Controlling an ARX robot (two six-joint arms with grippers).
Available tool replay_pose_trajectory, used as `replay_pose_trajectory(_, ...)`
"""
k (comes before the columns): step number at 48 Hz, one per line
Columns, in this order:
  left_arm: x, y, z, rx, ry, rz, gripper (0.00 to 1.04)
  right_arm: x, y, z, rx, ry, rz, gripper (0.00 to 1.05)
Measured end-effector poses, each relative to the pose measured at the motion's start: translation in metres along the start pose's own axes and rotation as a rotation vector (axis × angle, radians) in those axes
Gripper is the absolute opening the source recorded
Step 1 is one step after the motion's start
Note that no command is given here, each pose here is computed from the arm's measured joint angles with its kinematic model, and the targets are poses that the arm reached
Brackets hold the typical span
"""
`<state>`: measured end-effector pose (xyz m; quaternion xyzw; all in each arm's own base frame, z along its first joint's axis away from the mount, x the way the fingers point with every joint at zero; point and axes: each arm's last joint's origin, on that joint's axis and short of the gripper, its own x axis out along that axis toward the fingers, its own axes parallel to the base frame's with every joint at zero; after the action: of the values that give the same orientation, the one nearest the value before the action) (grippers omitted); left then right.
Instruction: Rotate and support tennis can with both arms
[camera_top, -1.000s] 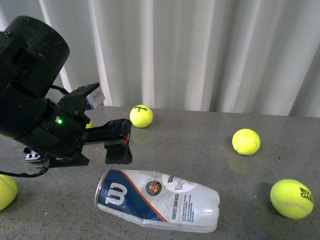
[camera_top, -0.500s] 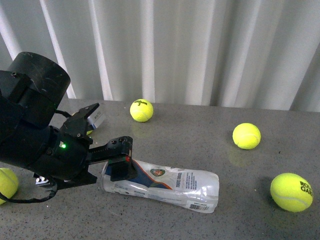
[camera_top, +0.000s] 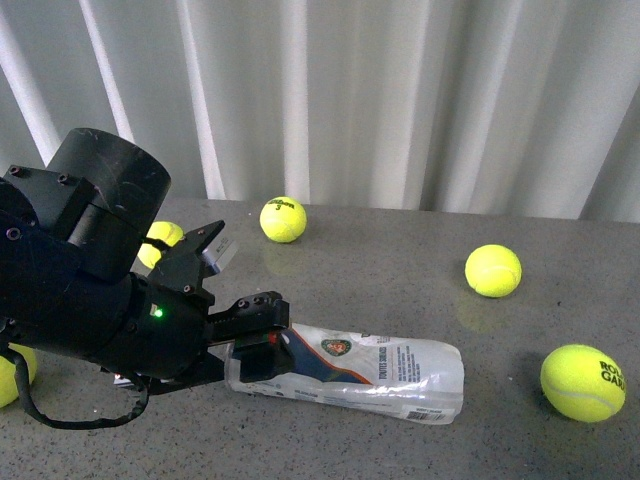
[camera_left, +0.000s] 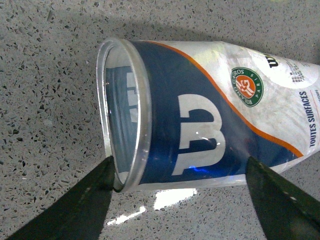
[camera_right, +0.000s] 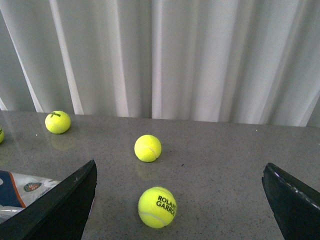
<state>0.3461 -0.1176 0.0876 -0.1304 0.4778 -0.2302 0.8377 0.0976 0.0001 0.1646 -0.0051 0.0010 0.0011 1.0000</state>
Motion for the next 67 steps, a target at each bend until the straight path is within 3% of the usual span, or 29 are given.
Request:
replay_pose_trajectory(13,-0.001,0.003,-0.001,-0.01,-0.008,0.001,0.2,0.0,0.0,0.0,0.0,0.0,0.0,0.98)
replay_pose_trajectory(18,-0.003,0.006,-0.001,-0.027,-0.024,-0.005,0.04,0.0,0.0,0.0,0.0,0.0,0.0,0.98)
replay_pose_trajectory(34,-0.027,0.004,0.005,-0.07,-0.097,-0.021,0.04,0.0,0.0,0.0,0.0,0.0,0.0,0.98)
replay_pose_trajectory(48,-0.073,-0.04,0.014,0.043,-0.143,-0.087,0.04,0.0,0.0,0.0,0.0,0.0,0.0,0.98)
replay_pose_trajectory(54,-0.11,-0.076,0.021,0.214,-0.148,-0.066,0.04,0.0,0.0,0.0,0.0,0.0,0.0,0.98)
replay_pose_trajectory(63,-0.154,-0.107,0.029,0.648,-0.096,0.212,0.04,0.0,0.0,0.0,0.0,0.0,0.0,0.98)
replay_pose_trajectory(67,-0.168,-0.116,0.036,0.913,-0.02,0.347,0.04,0.0,0.0,0.0,0.0,0.0,0.0,0.98)
